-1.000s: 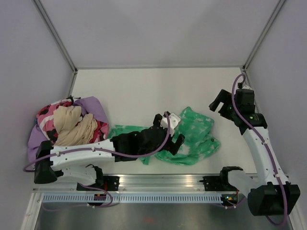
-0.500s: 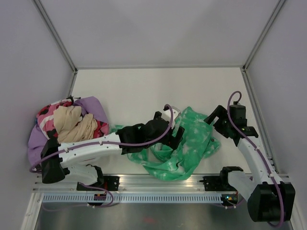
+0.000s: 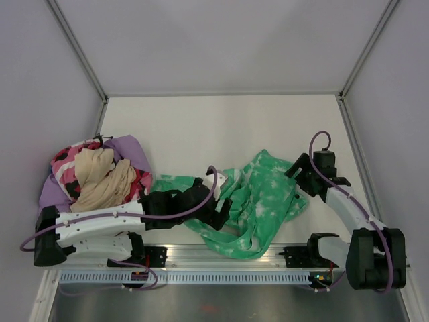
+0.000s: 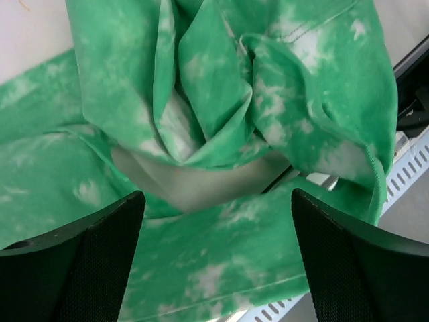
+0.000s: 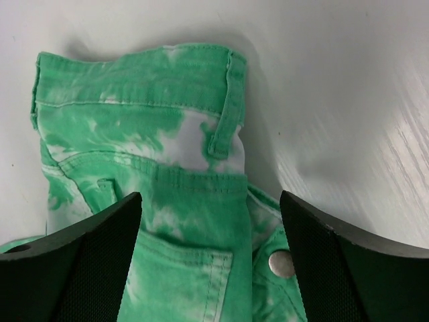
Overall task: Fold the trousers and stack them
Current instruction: Flatten the trousers out
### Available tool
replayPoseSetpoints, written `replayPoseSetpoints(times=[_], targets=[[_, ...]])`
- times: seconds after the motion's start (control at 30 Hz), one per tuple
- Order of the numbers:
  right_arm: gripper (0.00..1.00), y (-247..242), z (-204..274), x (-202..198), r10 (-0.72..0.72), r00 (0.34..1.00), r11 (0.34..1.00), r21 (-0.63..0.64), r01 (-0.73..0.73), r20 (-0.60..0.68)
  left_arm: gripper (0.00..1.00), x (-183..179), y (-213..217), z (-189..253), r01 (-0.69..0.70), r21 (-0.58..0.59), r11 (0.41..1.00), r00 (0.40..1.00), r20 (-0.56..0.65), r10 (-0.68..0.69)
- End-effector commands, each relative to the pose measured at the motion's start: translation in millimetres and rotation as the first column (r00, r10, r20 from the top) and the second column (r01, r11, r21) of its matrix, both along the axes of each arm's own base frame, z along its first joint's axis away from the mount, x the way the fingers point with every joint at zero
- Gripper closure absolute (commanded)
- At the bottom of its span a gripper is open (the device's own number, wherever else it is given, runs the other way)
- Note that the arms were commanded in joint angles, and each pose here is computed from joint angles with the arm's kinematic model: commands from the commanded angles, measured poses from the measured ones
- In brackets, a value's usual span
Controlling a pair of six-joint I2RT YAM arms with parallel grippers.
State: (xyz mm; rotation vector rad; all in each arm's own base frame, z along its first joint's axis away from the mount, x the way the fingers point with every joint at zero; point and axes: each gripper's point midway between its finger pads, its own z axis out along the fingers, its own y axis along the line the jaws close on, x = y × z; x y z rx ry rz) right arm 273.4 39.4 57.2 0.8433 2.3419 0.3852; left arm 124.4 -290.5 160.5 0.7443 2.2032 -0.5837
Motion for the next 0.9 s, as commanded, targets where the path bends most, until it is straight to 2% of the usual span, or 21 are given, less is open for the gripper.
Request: replayPoseSetpoints(times=[0.0,0.1,0.2,0.23,0.3,0.33,0.37,0.4,0.43,0.47,0.53,0.57,0.6,0.67,0.73,0.77,0.87], targets=[[0.1,0,-1,24,-0.009,0.998,1.0,0.002,0.009,0.066,0.07,-26,28,-19,-0.045,-0.006,0.999,0.992,-0.122,0.044],[0.14,2,-8,35,-0.003,0.998,1.0,0.014,0.002,0.067,0.08,-36,35,-28,-0.038,-0.047,0.998,0.987,-0.156,0.03],[0.25,5,-12,44,0.005,0.998,1.0,0.024,-0.006,0.057,0.08,-38,42,-36,-0.083,-0.027,0.996,0.979,-0.191,0.076],[0.34,7,-12,47,0.011,0.998,1.0,0.024,-0.013,0.062,0.08,-38,50,-43,-0.112,0.014,0.994,0.973,-0.201,0.113],[0.5,9,-14,50,0.016,0.998,1.0,0.024,-0.017,0.059,0.08,-28,61,-42,-0.258,0.043,0.965,0.942,-0.209,0.261],[0.65,10,-14,52,0.018,0.998,1.0,0.024,-0.019,0.063,0.08,-26,69,-48,-0.307,0.081,0.948,0.925,-0.208,0.317],[0.72,11,-16,52,0.019,0.998,1.0,0.024,-0.02,0.06,0.08,-23,90,-54,-0.432,0.14,0.891,0.869,-0.202,0.453],[0.81,10,-17,52,0.019,0.998,1.0,0.022,-0.02,0.054,0.08,-20,100,-53,-0.499,0.158,0.852,0.829,-0.198,0.523],[0.95,10,-18,51,0.023,0.999,1.0,0.018,-0.023,0.044,0.08,-20,112,-57,-0.561,0.193,0.805,0.785,-0.186,0.591],[0.99,9,-17,52,0.02,0.999,1.0,0.012,-0.02,0.041,0.08,-22,137,-60,-0.684,0.231,0.692,0.669,-0.178,0.721],[1.0,6,-9,52,0.025,0.998,1.0,-0.01,-0.025,0.05,0.08,-25,157,-61,-0.779,0.249,0.576,0.547,-0.179,0.817],[1.0,4,-5,52,0.023,0.998,1.0,-0.021,-0.022,0.055,0.08,-26,162,-60,-0.833,0.222,0.507,0.465,-0.215,0.859],[1.0,0,7,55,0.014,0.996,0.999,-0.044,-0.01,0.09,0.08,-28,168,-60,-0.847,0.218,0.484,0.441,-0.218,0.871],[1.0,-8,16,53,-0.008,0.994,0.997,-0.075,0.016,0.105,0.08,-22,166,-50,-0.874,0.119,0.471,0.424,-0.286,0.859],[1.0,-19,30,51,-0.046,0.989,0.991,-0.119,0.063,0.142,0.08,-14,156,-39,-0.874,0.016,0.486,0.451,-0.345,0.823],[1.0,-27,34,51,-0.073,0.986,0.984,-0.149,0.095,0.149,0.08,-9,156,-30,-0.879,-0.05,0.475,0.457,-0.373,0.807],[1.0,-38,48,46,-0.104,0.978,0.973,-0.184,0.138,0.18,0.09,-4,168,-30,-0.902,-0.092,0.422,0.424,-0.372,0.825]])
